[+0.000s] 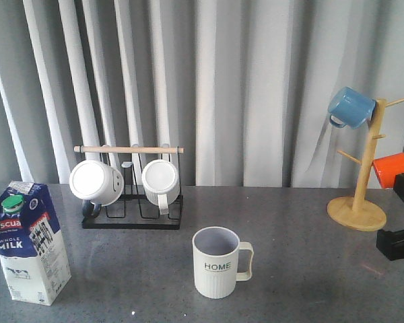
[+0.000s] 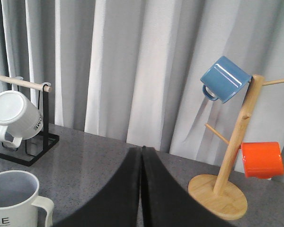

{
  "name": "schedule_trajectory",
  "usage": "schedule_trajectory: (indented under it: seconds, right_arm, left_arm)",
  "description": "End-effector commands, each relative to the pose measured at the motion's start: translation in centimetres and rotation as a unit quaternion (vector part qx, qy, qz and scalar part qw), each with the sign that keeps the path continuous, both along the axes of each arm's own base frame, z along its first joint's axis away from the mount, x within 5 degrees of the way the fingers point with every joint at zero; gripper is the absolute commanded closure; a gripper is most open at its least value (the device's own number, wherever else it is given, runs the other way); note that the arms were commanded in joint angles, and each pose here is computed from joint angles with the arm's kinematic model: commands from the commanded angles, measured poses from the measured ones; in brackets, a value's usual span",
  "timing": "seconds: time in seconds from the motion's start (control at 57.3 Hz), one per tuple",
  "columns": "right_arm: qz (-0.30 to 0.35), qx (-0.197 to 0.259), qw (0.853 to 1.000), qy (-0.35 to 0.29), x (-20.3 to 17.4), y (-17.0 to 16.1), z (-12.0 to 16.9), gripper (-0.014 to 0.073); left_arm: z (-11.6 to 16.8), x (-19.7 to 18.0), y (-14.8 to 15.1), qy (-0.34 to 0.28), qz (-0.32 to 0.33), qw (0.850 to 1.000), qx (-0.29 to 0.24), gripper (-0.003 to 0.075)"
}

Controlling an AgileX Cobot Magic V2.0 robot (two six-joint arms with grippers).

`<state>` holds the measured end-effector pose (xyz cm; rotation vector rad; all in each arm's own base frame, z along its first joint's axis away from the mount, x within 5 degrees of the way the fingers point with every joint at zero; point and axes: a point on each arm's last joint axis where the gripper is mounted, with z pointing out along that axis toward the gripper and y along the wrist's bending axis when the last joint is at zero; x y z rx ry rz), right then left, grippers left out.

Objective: Place milk next to cup
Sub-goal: 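Move the left gripper around the Pascual milk carton, then grasp the milk carton with the left gripper and lift it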

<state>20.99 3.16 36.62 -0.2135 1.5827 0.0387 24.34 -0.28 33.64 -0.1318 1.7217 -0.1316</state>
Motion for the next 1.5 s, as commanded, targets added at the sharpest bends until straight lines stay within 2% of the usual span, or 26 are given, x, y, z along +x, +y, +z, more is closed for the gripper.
schedule_trajectory:
  seconds: [0.0, 0.07, 0.175, 0.349, 0.576, 0.925, 0.995, 1.082, 1.222, 1.344, 1.484]
  right_arm:
    - [0.003, 0.001, 0.999, -0.051, -0.3, -0.1, 1.7, 0.0603]
    - [0.003, 0.001, 0.999, -0.052, -0.3, -0.1, 1.7, 0.0603]
    - [0.003, 0.001, 0.999, -0.052, -0.3, -0.1, 1.7, 0.0603]
    - [0.003, 0.001, 0.999, -0.052, -0.3, -0.1, 1.7, 0.0603]
    - [0.003, 0.001, 0.999, -0.051, -0.3, -0.1, 1.7, 0.0603]
    - [0.003, 0.001, 0.999, -0.052, -0.3, -0.1, 1.7, 0.0603]
    - [0.003, 0.001, 0.999, -0.052, -0.3, -0.1, 1.7, 0.0603]
    - [0.003, 0.001, 0.999, -0.052, -0.3, -0.1, 1.7, 0.0603]
    - [0.003, 0.001, 0.999, -0.052, -0.3, -0.1, 1.7, 0.0603]
    - [0.003, 0.001, 0.999, -0.052, -0.3, -0.1, 1.7, 0.0603]
    - [0.003, 0.001, 0.999, -0.052, -0.3, -0.1, 1.7, 0.0603]
  left_arm:
    - [2.8, -0.1, -0.1, -0.091, -0.005, 0.996, 0.015, 0.0255]
    - [3.4, -0.1, -0.2, -0.116, -0.007, 0.993, 0.026, 0.0183]
    - [4.2, 0.6, 0.1, -0.144, -0.001, 0.989, 0.03, -0.0015]
    - [4.1, 3.5, 0.4, -0.133, 0.003, 0.991, 0.02, -0.001]
    - [0.7, 7.1, 0.4, -0.084, 0.002, 0.996, 0.002, -0.0001]
    - [-2.8, 9.4, 0.4, -0.044, 0.001, 0.999, 0.009, 0.002]
    - [-3.3, 9.7, 0.4, -0.043, -0.001, 0.999, 0.023, 0.0052]
    - [-4.3, 10.3, 0.5, -0.031, 0.0, 0.999, 0.024, 0.0129]
    - [-5.2, 10.7, 0.5, -0.018, 0.001, 1.0, 0.023, 0.0328]
    - [-4.7, 10.7, 0.5, -0.034, 0.0, 0.999, 0.023, 0.0514]
    - [-4.1, 10.4, 0.5, -0.044, 0.001, 0.999, 0.023, 0.0653]
